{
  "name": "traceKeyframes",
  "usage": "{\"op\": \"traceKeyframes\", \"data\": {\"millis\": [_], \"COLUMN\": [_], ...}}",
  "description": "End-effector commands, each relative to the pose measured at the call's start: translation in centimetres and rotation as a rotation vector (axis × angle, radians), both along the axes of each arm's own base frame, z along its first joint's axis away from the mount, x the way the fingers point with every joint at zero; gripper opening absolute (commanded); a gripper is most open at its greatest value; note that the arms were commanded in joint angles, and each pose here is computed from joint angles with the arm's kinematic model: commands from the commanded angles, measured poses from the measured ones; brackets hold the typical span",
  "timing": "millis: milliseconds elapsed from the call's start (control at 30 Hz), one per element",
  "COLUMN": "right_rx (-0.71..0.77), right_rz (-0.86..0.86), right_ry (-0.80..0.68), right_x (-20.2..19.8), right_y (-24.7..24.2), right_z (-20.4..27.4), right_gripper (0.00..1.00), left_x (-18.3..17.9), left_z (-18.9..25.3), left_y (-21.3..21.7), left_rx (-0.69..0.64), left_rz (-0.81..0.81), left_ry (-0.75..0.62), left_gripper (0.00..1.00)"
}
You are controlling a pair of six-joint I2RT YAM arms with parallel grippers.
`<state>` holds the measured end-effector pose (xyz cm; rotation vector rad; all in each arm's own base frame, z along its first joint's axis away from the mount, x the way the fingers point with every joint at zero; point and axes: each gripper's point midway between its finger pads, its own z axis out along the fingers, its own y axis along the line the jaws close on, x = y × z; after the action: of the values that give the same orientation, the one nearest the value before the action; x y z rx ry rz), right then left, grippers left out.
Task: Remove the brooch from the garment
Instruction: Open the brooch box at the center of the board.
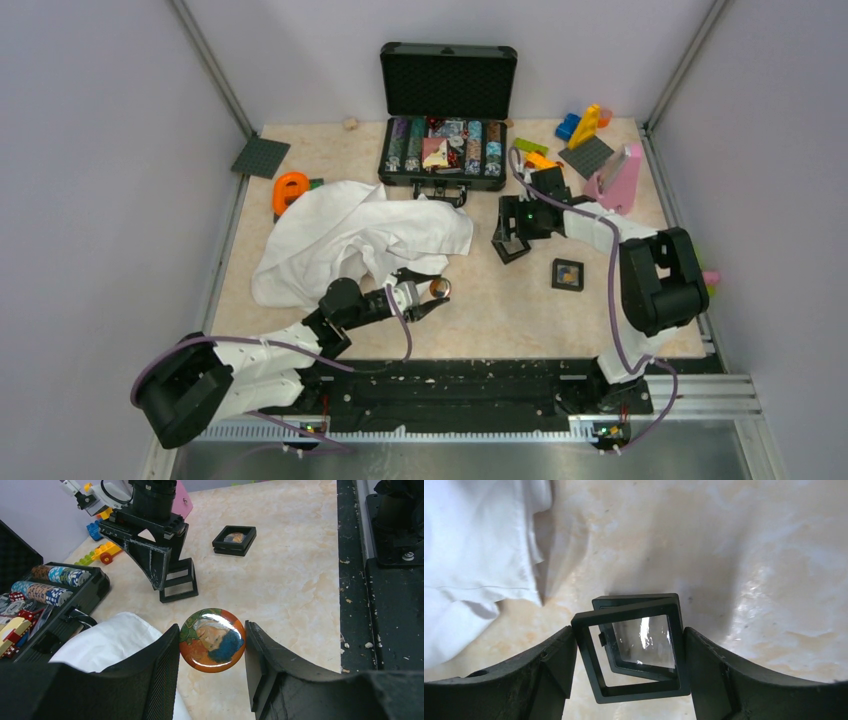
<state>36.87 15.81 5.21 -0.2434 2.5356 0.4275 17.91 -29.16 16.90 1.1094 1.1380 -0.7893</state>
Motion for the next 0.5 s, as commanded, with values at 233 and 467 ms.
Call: {"op": "traceKeyframes", "data": {"millis": [233,467], "right_rx": [0.501,0.661], "right_rz": [0.069,0.089], "right_ry": [0.129,0.152], "right_x": [-6.1,-9.6], "right_y": [6.6,8.0], "right_z": [2.9,4.1], "right_gripper": [0.51,0.48], "left_x": [0.2,0.9], "left_z": [0.2,-2.0], "left_y": [-0.7,-1.6], "left_rx": [0.007,0.090], "left_rz": [-0.014,-0.016], "left_ry": [0.003,0.043], "left_gripper": [0.40,0.40]}}
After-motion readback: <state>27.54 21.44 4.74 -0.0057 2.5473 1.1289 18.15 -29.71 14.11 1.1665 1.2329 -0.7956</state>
